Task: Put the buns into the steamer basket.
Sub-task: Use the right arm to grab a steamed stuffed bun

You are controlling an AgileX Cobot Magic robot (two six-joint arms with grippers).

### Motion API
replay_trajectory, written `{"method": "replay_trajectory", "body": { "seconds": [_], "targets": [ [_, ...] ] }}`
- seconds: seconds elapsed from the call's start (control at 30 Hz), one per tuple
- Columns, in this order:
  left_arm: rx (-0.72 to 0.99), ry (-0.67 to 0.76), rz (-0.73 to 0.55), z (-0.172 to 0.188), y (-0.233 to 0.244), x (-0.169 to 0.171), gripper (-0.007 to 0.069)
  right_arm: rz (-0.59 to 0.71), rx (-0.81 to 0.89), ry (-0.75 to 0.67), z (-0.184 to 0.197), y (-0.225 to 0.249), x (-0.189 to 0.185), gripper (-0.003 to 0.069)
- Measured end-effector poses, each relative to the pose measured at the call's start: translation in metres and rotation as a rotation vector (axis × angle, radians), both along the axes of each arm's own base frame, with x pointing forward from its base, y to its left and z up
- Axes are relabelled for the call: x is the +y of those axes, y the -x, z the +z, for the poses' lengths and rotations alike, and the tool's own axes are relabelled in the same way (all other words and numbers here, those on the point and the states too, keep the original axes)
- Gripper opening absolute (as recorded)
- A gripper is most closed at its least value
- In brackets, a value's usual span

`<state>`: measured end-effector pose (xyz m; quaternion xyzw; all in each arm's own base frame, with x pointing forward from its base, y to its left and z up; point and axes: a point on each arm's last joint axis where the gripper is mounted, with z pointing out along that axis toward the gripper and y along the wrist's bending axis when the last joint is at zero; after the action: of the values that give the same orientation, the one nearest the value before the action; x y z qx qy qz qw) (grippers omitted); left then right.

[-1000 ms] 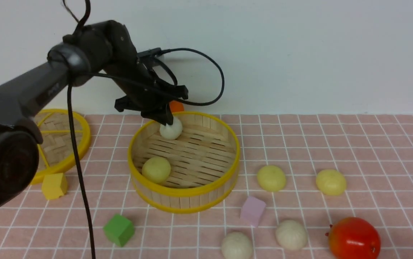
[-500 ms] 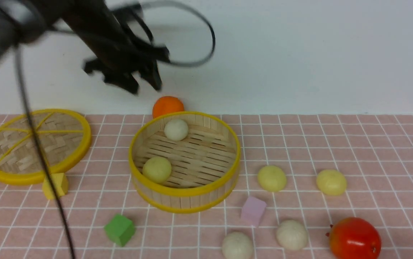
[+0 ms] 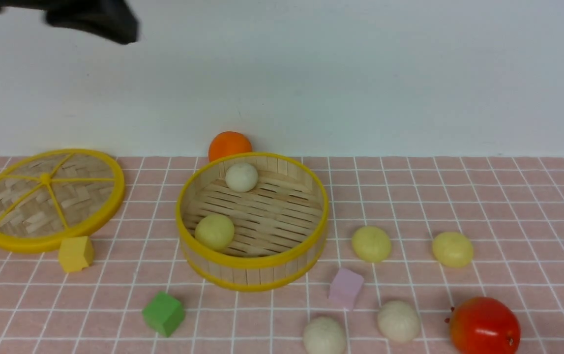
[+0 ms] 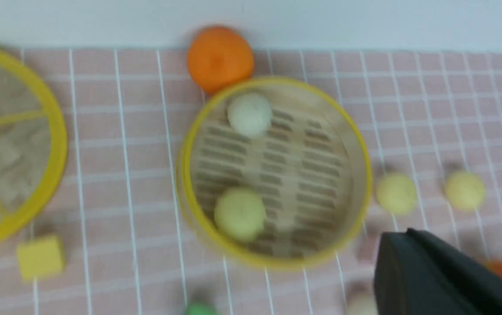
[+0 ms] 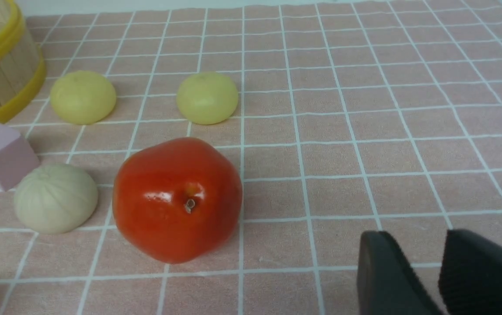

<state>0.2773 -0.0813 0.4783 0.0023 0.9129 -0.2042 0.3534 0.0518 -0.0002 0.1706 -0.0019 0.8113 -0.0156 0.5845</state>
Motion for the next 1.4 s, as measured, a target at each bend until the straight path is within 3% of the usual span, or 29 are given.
{"method": "replay_trajectory", "body": {
  "seconds": [0.17,0.3,0.8,1.03,1.27,1.4],
  "targets": [
    [0.010,0.010,-0.026,-0.012,0.077,0.014,0.0013,0.000,0.000,0.000,0.000,0.000,0.000,0.0242],
    [-0.065,0.057,-0.005,-0.049,0.149,0.029,0.0013,0.000,0.000,0.000,0.000,0.000,0.000,0.0242],
    [-0.539,0.267,0.085,-0.123,0.283,0.062,0.0013,0.000,0.000,0.000,0.000,0.000,0.000,0.0242],
    [-0.702,0.279,0.114,-0.125,0.299,0.070,0.0013,0.000,0.000,0.000,0.000,0.000,0.000,0.0242],
    [-0.778,0.259,0.169,-0.142,0.277,0.072,0.0013,0.000,0.000,0.000,0.000,0.000,0.000,0.0242],
    [-0.857,0.172,0.192,-0.164,0.257,0.072,0.0013,0.000,0.000,0.000,0.000,0.000,0.000,0.0242]
  ]
}}
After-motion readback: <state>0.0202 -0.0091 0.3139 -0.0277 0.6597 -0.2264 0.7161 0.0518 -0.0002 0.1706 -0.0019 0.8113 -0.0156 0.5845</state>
